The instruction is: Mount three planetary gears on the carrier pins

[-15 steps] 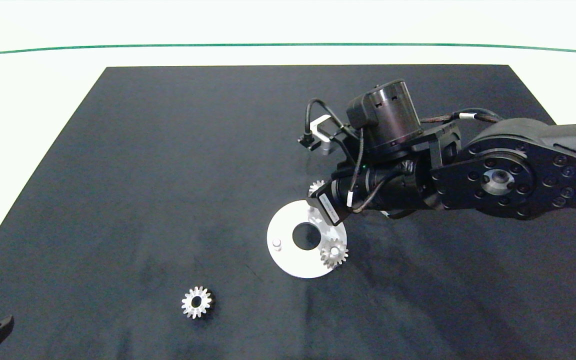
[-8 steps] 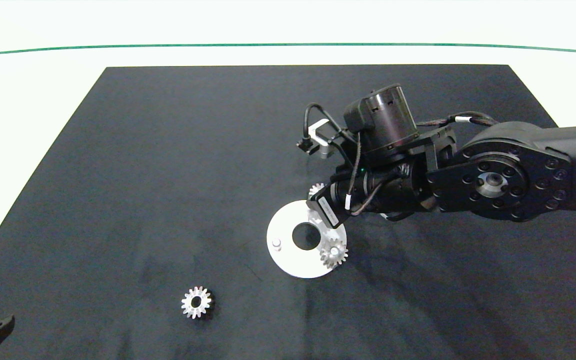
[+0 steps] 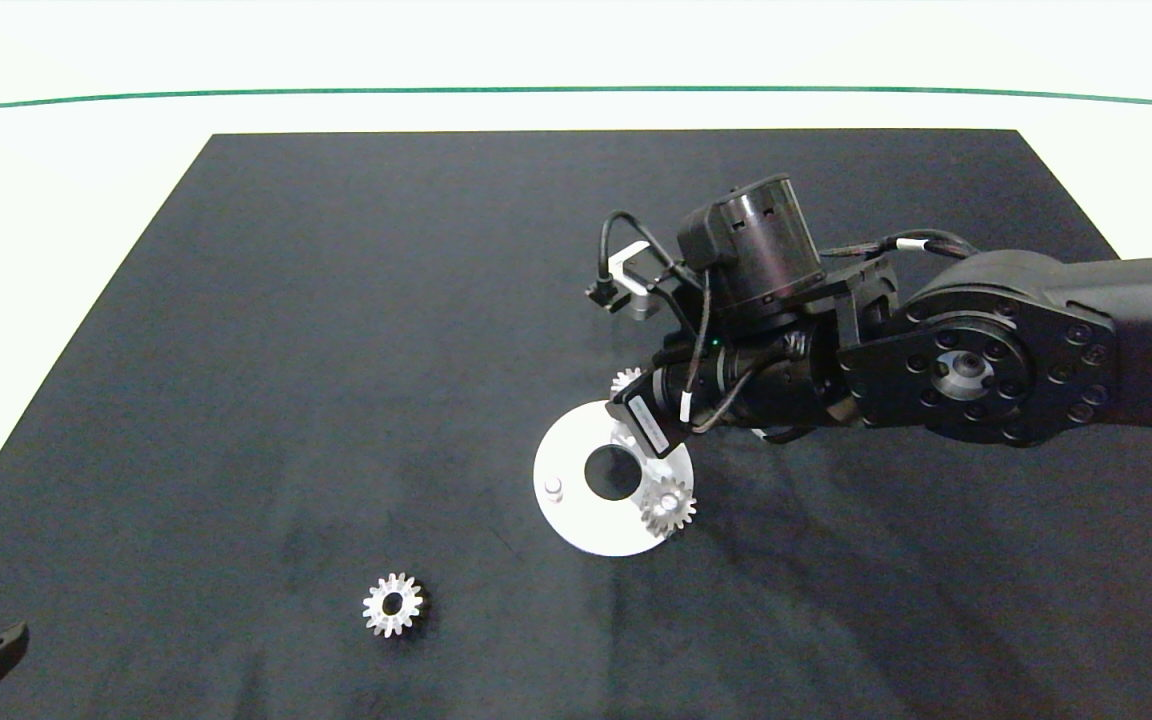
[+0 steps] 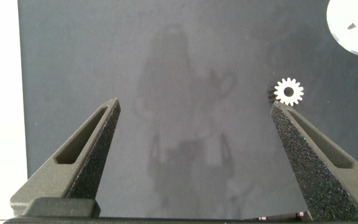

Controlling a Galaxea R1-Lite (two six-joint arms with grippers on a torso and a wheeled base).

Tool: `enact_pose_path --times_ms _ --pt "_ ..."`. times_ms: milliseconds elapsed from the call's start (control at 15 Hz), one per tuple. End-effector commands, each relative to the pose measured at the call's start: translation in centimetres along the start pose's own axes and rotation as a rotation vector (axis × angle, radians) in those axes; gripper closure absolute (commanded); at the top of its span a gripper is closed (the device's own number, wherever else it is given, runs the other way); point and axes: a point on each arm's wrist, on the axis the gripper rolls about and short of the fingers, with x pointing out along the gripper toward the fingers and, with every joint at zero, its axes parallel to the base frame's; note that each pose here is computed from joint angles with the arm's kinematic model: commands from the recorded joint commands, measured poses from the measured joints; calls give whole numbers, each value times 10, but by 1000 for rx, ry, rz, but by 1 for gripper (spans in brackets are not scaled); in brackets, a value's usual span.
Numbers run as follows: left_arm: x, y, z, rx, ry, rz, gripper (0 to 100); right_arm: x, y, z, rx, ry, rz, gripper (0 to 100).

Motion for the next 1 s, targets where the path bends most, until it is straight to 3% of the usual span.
enact_pose_path --times_ms 67,1000 --pt "1 0 0 1 8 -1 0 1 1 -2 -3 8 1 87" --pt "3 0 0 6 12 -19 0 9 1 -2 -7 -2 -2 87"
